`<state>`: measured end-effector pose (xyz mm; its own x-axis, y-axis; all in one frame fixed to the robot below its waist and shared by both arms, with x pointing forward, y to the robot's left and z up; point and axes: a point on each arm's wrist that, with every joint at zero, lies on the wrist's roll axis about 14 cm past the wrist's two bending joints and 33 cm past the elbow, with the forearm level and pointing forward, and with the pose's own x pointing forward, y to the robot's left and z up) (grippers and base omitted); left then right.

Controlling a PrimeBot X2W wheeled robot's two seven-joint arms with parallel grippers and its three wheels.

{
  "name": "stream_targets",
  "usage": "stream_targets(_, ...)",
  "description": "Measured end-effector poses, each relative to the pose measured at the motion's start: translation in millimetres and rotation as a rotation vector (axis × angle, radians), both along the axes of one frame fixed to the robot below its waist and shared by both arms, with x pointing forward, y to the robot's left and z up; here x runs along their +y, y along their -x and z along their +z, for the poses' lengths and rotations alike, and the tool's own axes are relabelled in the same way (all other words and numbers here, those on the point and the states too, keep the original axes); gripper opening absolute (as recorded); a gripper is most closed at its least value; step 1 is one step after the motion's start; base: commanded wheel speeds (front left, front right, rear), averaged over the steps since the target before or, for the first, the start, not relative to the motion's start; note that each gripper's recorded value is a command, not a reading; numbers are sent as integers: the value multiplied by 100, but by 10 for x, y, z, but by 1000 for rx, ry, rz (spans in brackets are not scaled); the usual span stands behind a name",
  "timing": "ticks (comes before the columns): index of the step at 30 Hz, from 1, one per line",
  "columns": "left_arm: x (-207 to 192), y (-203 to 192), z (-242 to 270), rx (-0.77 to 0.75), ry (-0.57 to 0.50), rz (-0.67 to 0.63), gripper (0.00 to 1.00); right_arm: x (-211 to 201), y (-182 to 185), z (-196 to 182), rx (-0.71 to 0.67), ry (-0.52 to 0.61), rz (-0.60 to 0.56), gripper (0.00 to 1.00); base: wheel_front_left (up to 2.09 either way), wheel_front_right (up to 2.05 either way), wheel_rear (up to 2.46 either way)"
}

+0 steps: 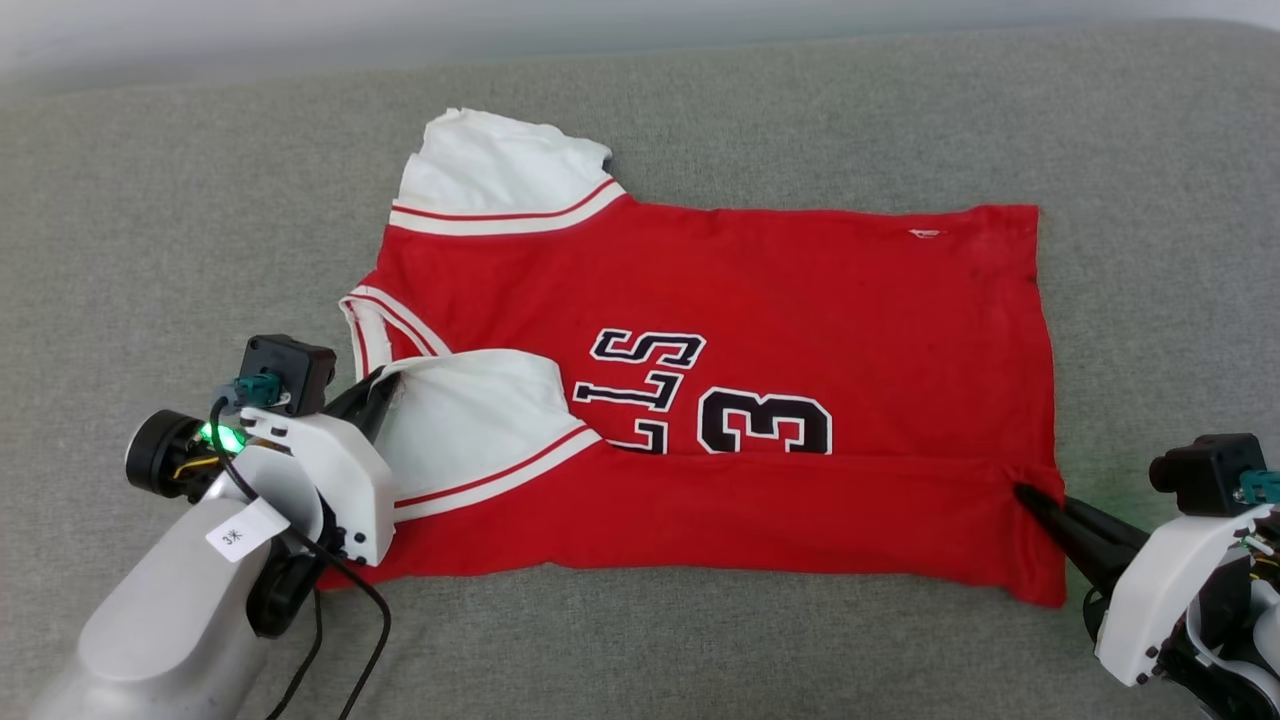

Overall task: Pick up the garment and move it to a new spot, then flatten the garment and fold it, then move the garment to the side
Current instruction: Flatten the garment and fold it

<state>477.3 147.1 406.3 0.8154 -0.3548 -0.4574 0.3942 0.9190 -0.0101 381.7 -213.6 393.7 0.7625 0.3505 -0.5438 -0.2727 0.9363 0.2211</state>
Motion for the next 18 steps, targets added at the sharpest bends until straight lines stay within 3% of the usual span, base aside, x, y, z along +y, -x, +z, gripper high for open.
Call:
stream_targets(11, 82, -28, -300, 48, -8, 21, 0, 41, -60, -121, 4, -8, -4, 0, 0, 0, 0)
stream_targets(12, 97, -24, -299, 47, -8, 30, 37, 40, -66, -107, -4, -10, -8, 42, 0, 0, 0)
stream_targets(13, 106, -20, -287, 44, -12, 34, 100, 38, -71, -90, -12, -10, -9, 95, 0, 0, 0)
stream_targets(14, 133, -15, -271, 37, -20, 38, 100, 40, -85, -58, -26, -14, -11, 100, 0, 0, 0)
stream_targets(18, 206, -22, -91, -14, -2, 61, 100, 18, -144, 128, -108, -32, -31, 100, 0, 0, 0)
